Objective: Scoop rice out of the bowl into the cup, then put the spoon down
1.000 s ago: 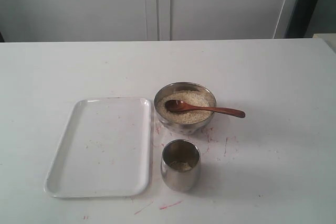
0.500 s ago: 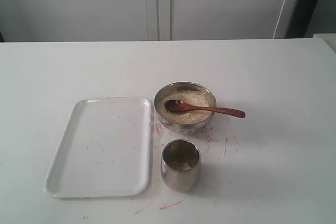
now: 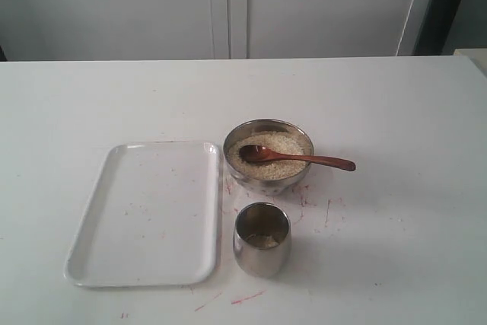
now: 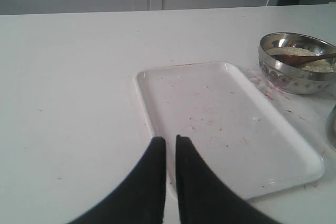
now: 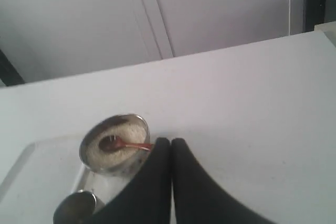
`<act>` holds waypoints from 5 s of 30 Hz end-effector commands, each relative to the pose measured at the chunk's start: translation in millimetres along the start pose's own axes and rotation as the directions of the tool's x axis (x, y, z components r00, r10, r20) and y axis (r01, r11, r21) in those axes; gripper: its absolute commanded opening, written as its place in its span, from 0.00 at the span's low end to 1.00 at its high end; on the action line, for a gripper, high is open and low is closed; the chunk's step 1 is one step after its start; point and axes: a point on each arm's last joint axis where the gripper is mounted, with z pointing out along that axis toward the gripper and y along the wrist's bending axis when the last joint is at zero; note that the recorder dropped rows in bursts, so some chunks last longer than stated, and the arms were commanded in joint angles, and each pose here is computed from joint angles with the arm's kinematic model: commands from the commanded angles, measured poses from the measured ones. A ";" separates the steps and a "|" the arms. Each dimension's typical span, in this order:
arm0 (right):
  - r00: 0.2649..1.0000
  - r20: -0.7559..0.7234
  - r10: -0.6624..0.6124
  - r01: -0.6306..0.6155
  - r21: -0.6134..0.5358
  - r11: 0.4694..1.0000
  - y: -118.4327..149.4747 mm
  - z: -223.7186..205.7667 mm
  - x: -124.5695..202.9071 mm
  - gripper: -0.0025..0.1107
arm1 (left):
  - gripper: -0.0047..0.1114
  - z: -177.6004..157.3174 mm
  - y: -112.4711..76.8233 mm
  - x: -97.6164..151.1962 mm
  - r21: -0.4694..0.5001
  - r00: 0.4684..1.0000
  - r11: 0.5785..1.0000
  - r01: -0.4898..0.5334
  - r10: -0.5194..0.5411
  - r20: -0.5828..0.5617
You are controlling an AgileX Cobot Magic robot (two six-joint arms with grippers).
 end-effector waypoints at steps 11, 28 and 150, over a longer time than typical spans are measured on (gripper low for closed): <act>0.755 -0.562 -0.339 0.273 -0.202 0.941 44.0 97.4 -67.1 0.02 | 0.16 -0.2 -0.8 -2.3 0.008 1.000 1.000 0.009 -0.009 0.008; 0.156 -0.645 -0.748 0.480 -0.612 0.628 102.4 260.2 16.5 0.02 | 0.16 -0.2 -0.8 -2.3 0.008 1.000 1.000 0.009 -0.009 0.008; 0.220 -0.642 -0.734 0.507 -0.568 0.649 61.0 344.5 60.7 0.02 | 0.16 -0.2 -0.8 -2.3 0.008 1.000 1.000 0.009 -0.009 0.008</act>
